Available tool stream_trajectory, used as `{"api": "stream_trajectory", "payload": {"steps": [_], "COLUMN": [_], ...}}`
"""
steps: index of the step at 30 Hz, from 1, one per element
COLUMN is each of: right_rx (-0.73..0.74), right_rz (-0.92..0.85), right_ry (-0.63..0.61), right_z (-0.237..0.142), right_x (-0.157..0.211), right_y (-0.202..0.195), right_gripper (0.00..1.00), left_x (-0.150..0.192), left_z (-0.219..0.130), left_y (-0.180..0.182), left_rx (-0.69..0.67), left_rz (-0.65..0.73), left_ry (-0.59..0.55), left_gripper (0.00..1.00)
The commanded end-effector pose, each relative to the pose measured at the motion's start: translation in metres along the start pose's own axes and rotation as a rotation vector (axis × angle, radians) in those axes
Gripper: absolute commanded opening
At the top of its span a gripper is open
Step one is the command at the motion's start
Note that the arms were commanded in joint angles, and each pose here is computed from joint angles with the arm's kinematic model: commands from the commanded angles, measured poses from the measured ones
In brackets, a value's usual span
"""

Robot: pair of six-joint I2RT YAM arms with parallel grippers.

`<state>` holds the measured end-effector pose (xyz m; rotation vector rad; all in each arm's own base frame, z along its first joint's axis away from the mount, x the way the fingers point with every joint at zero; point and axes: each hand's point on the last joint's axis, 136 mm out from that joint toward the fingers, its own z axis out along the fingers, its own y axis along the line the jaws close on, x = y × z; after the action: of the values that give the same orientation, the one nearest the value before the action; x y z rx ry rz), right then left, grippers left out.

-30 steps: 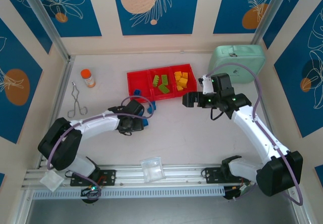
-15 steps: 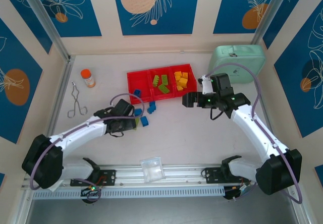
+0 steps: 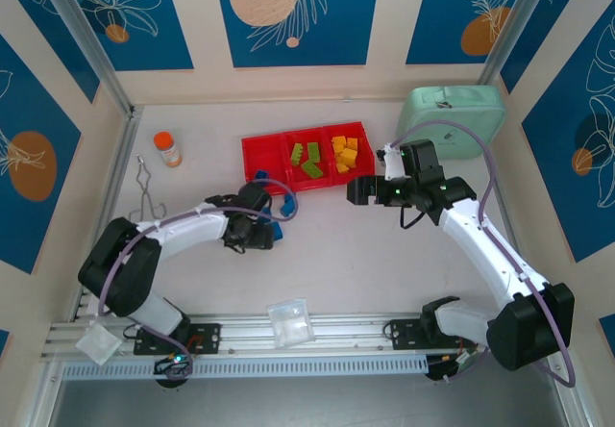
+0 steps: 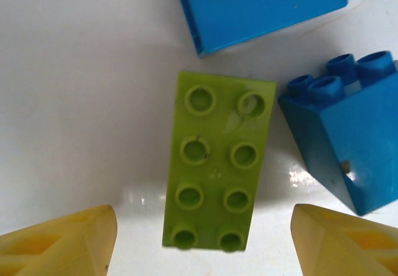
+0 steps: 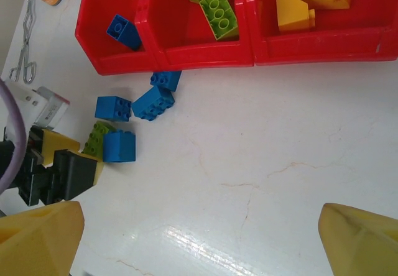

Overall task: Sort the legos into containers by color
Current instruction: Pick up the lego from the center of the table, then place the lego in the container.

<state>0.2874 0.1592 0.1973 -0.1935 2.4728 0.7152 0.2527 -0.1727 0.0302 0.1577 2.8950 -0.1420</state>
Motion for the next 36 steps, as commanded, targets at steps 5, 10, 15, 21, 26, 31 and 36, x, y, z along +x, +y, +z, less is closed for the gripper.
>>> {"api": "stream_trajectory", "payload": {"steps": [5, 10, 15, 21, 26, 31, 36], "right_rx": [0.009, 0.018, 0.040, 0.072, 0.072, 0.053, 0.057], "right_rz": [-0.004, -0.004, 0.002, 0.018, 0.026, 0.022, 0.044], "right_ry": [0.020, 0.020, 0.012, -0.018, -0.016, 0.015, 0.028], "right_z": [-0.001, -0.002, -0.003, -0.007, -0.007, -0.009, -0.017], "right_x": [0.002, 0.001, -0.001, -0.005, -0.005, 0.002, 0.014], "right_y": [0.001, 0.000, -0.002, -0.007, -0.008, -0.004, -0.004], "right_gripper": [0.97, 0.97, 0.96, 0.96, 0.96, 0.96, 0.96], "left_x": [-0.016, -0.021, -0.026, -0.052, -0.114, -0.177, -0.227], "left_z": [0.010, 0.018, 0.004, -0.062, -0.111, -0.110, -0.085], "left_y": [0.009, 0.005, -0.007, -0.007, -0.026, -0.069, -0.103], "left_rx": [-0.022, 0.027, 0.092, 0.103, 0.103, 0.159, 0.203], "left_rz": [0.026, 0.021, 0.020, -0.055, -0.038, 0.003, 0.012], "left_ry": [0.008, 0.007, -0.054, -0.256, -0.370, -0.368, -0.367], "left_gripper": [0.62, 0.48, 0.28, 0.22, 0.24, 0.28, 0.32]}}
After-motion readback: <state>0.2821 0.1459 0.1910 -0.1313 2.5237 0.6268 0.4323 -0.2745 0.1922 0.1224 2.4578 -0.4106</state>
